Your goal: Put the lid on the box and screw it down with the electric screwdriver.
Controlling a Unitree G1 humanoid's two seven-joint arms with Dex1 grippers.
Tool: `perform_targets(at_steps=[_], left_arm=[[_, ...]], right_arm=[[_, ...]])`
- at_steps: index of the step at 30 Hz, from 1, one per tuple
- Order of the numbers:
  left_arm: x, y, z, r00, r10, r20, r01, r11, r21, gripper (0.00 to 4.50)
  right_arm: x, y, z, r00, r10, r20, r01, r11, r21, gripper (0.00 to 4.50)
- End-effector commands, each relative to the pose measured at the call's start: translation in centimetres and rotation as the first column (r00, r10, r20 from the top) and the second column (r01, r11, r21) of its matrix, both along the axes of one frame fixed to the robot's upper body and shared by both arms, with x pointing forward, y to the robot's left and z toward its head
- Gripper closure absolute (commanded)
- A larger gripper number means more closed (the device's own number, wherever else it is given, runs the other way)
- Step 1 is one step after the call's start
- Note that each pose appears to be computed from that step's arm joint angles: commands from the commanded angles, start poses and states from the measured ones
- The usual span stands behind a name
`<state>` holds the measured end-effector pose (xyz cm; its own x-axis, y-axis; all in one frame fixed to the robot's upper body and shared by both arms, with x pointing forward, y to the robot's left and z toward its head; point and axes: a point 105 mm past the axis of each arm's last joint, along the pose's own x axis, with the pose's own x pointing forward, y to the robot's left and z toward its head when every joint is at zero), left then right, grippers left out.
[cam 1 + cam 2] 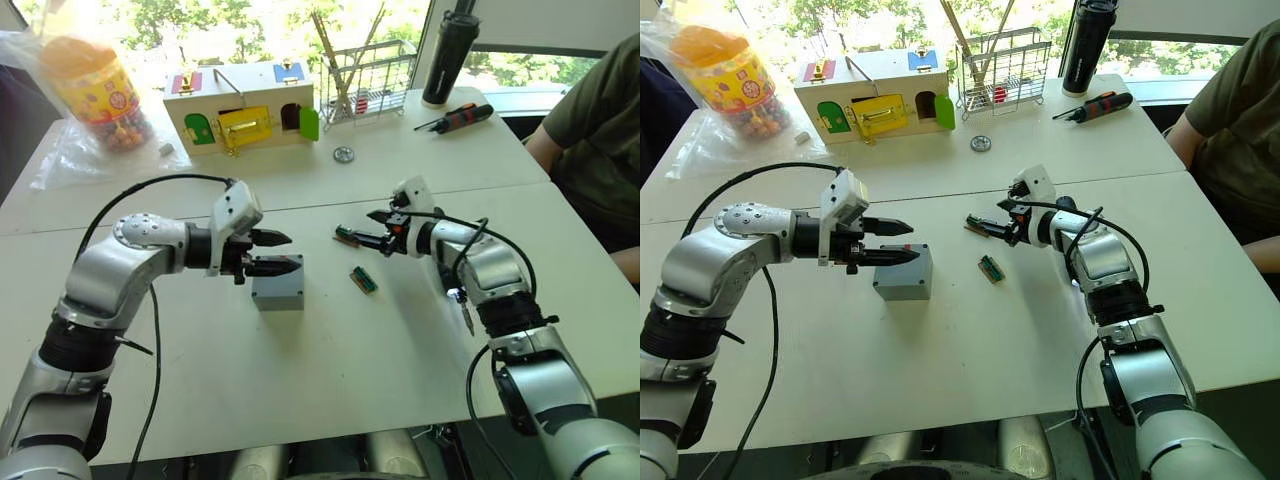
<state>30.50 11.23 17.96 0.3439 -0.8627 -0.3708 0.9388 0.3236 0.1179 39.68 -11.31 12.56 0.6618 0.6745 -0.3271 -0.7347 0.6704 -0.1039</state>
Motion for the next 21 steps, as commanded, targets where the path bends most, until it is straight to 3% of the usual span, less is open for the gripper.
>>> perform_targets(at_steps=[1,14,17,21], left_arm=[[0.45,0.44,0.51,0.998,0.019,0.059,-0.021,0.999,0.024,1.83],[0.51,0.75,0.02,0.998,0.030,0.055,-0.031,0.999,0.029,1.83],[0.38,0.54,0.09,0.998,0.026,0.054,-0.027,0.999,0.020,1.83],[0.40,0.67,-0.12,0.998,0.031,0.052,-0.032,0.999,0.022,1.83]], right_arm=[[0.29,0.45,1.60,0.998,0.021,0.057,-0.022,1.000,0.012,1.00],[0.44,1.16,0.93,0.999,0.016,0.041,-0.017,0.999,0.029,1.00],[0.51,1.30,0.75,0.999,0.013,0.043,-0.014,1.000,0.025,1.75],[0.48,1.39,0.66,0.999,0.014,0.045,-0.015,1.000,0.026,3.59]])
